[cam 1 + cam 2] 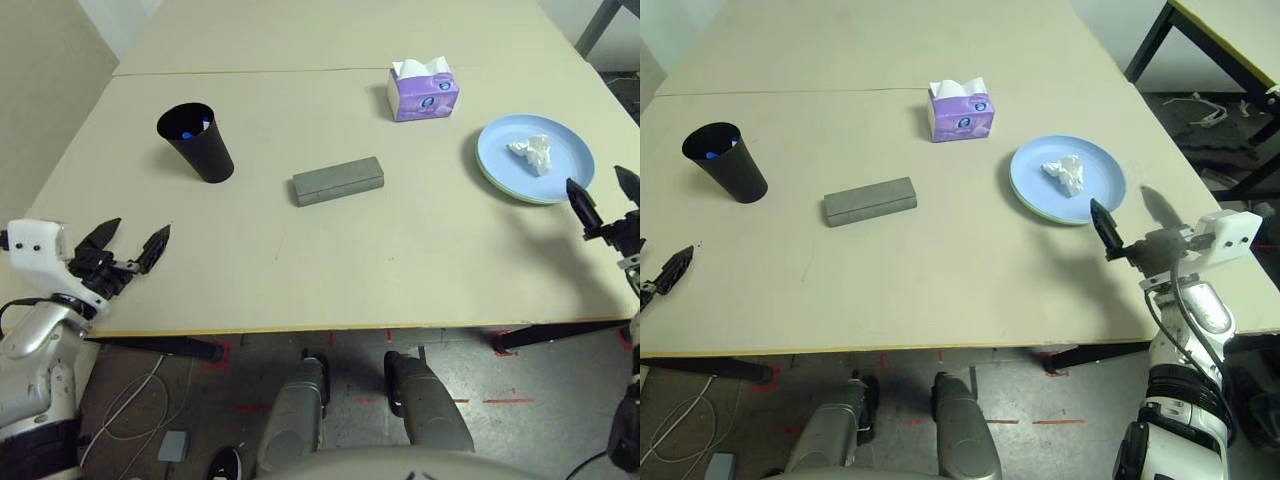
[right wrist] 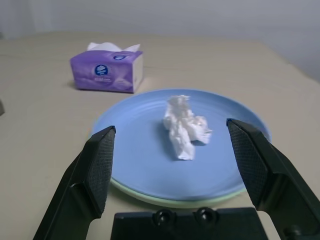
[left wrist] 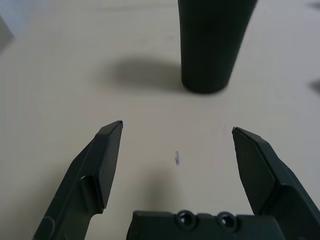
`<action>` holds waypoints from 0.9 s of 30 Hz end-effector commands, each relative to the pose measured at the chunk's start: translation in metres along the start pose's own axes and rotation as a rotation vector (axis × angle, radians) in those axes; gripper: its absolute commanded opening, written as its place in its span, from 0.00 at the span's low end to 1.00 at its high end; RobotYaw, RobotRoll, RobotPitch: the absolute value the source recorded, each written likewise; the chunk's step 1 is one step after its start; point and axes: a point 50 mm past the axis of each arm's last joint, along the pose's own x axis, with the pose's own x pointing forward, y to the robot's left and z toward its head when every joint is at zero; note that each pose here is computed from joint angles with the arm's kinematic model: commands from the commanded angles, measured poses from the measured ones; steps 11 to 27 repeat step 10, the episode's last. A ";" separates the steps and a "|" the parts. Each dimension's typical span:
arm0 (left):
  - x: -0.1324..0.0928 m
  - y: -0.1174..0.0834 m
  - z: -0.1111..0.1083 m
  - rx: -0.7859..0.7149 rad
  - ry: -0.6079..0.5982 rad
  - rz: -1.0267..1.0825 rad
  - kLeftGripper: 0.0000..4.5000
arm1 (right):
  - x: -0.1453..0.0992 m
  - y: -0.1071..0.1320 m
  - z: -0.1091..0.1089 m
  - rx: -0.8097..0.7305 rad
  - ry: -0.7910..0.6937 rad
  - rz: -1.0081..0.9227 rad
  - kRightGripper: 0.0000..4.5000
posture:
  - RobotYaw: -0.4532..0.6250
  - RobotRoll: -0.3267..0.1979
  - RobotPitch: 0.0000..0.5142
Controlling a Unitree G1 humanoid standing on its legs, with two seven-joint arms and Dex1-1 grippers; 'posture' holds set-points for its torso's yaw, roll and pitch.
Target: Organize and tidy the items on the table.
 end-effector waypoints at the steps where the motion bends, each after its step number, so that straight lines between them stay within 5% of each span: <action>1: 0.000 0.003 0.002 0.019 0.006 0.006 0.99 | -0.005 -0.004 -0.007 -0.007 0.036 -0.034 1.00 | 0.34 0.62 0.46; 27: 0.013 -0.004 0.003 0.050 -0.005 -0.045 0.99 | -0.008 -0.016 -0.004 -0.048 0.042 -0.092 1.00 | 0.35 0.62 0.46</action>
